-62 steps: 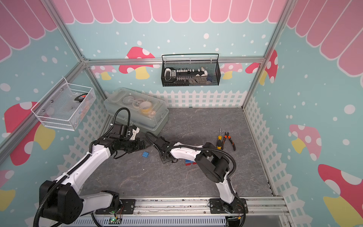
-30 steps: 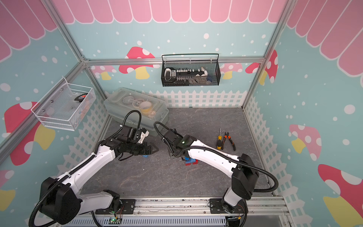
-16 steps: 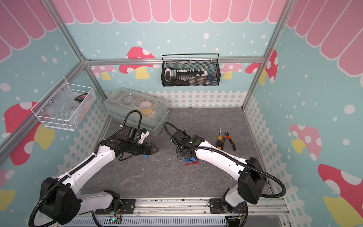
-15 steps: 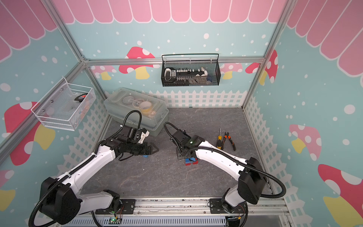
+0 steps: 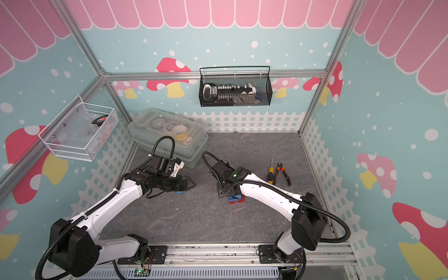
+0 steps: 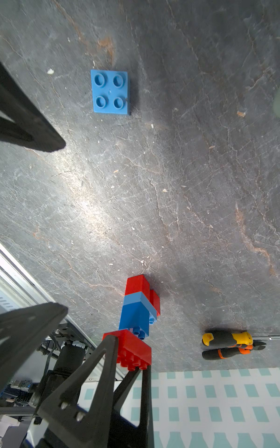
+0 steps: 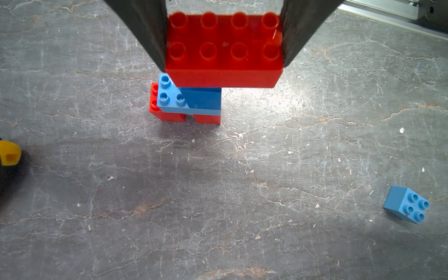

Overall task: Assemble a giraffe with lego
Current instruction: Assemble the lego brick with the lego brick.

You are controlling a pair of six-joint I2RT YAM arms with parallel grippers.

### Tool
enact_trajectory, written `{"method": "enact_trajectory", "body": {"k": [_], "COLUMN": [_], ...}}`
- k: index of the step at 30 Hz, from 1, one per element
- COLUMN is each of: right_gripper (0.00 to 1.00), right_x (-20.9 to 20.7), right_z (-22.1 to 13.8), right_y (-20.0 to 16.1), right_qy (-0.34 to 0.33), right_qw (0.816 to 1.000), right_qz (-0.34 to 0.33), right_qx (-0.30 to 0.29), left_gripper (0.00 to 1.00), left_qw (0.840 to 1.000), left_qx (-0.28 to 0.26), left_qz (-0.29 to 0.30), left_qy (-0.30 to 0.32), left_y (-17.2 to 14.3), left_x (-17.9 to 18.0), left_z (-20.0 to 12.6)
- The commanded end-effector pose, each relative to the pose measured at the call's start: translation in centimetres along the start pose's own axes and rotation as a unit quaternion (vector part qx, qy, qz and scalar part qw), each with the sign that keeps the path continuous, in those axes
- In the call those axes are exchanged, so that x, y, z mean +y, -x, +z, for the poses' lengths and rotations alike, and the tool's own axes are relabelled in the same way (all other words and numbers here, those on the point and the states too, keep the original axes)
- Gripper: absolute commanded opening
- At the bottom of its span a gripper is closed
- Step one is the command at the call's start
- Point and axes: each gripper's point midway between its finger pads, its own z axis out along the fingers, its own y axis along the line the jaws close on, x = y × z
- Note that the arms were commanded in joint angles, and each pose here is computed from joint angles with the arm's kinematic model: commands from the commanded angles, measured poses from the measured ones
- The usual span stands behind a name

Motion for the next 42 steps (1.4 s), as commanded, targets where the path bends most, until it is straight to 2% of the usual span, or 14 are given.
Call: {"method": "enact_trajectory", "body": {"k": [1, 42], "right_gripper": [0.52, 0.51], "right_x": [-0.6, -0.3], "right_z": [1.1, 1.9], "right_y": [-1.1, -2.7], "right_qy": [-0.017, -0.019], "right_qw": [1.0, 0.999], "right_qz": [0.007, 0.01], "right_qx": [0.025, 0.039], "left_gripper": [0.97, 0.97], "left_qw": [1.0, 1.0], "left_qx": [0.0, -0.004], "left_qz": [0.014, 0.017], "left_qy": [-0.005, -0.003], "left_y": [-0.2, -0.1], "left_x": [-0.5, -0.5], "left_z": [-0.4, -0.5]}}
